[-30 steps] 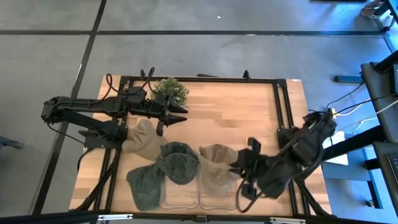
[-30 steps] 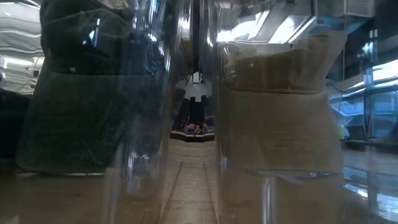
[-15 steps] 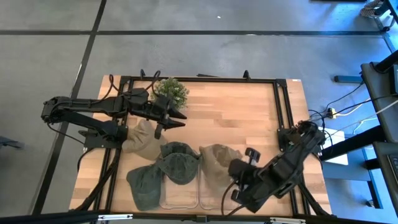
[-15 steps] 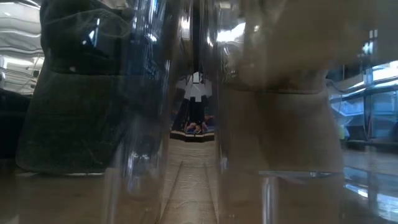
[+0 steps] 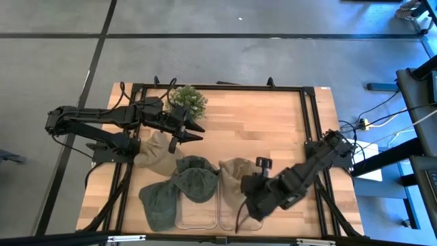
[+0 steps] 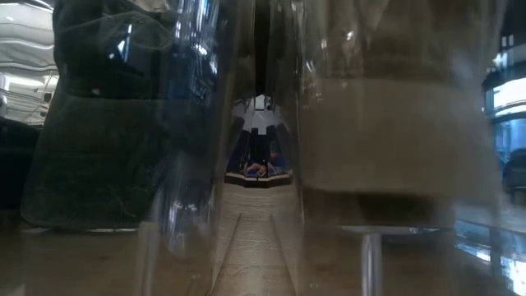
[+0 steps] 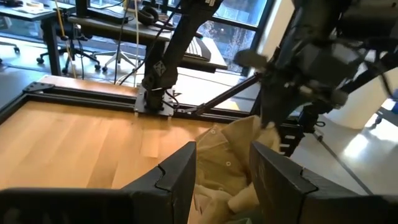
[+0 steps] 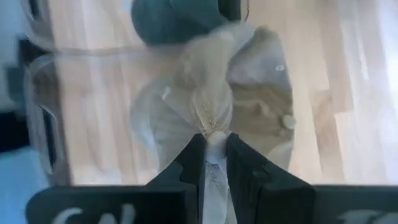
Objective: Pick & Place hat
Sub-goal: Put the right brown cap into the right transparent bin
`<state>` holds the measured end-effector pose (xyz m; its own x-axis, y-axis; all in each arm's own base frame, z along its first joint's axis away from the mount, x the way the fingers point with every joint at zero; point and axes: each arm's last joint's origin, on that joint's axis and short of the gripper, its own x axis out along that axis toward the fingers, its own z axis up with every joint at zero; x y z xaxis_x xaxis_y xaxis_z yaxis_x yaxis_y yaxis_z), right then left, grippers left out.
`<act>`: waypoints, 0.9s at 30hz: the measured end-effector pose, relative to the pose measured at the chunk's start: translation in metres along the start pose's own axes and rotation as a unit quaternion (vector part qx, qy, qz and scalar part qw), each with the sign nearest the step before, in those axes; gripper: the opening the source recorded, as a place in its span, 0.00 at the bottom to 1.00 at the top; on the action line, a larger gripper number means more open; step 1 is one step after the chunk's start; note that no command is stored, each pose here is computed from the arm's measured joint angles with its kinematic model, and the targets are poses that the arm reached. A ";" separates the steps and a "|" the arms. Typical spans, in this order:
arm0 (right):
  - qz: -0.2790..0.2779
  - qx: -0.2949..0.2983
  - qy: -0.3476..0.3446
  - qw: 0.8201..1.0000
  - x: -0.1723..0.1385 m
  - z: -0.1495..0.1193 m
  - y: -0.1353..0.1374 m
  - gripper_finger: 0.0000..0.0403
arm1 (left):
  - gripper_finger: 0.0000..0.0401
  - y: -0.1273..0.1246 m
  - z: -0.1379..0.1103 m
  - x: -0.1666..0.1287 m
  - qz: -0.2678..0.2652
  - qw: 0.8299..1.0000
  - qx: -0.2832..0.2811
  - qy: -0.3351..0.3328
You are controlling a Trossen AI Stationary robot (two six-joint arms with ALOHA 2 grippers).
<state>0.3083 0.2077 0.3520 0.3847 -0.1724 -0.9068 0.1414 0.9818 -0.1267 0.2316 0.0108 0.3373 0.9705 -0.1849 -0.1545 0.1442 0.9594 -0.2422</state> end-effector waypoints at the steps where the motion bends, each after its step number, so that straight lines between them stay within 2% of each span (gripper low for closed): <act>1: 0.000 -0.009 0.007 1.000 0.004 0.001 -0.002 0.12 | 0.36 0.000 0.000 0.000 0.000 1.000 0.000 0.000; 6: 0.001 -0.059 -0.006 0.998 0.014 0.010 -0.007 0.13 | 0.36 0.000 -0.001 0.000 0.001 1.000 0.000 0.003; 18: -0.013 -0.078 0.009 0.997 0.019 0.016 -0.021 0.22 | 0.36 0.001 -0.005 0.000 0.006 1.000 -0.011 0.027; 27: -0.029 -0.076 0.035 0.996 0.019 0.011 -0.024 0.41 | 0.36 -0.002 -0.001 -0.008 0.003 1.000 -0.008 0.013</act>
<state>0.3222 0.1796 0.3425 0.3146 -0.2281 -0.9214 0.0200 0.9721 -0.2338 0.2236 0.0102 0.3381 0.9659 -0.1849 -0.1811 0.1350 0.9569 -0.2573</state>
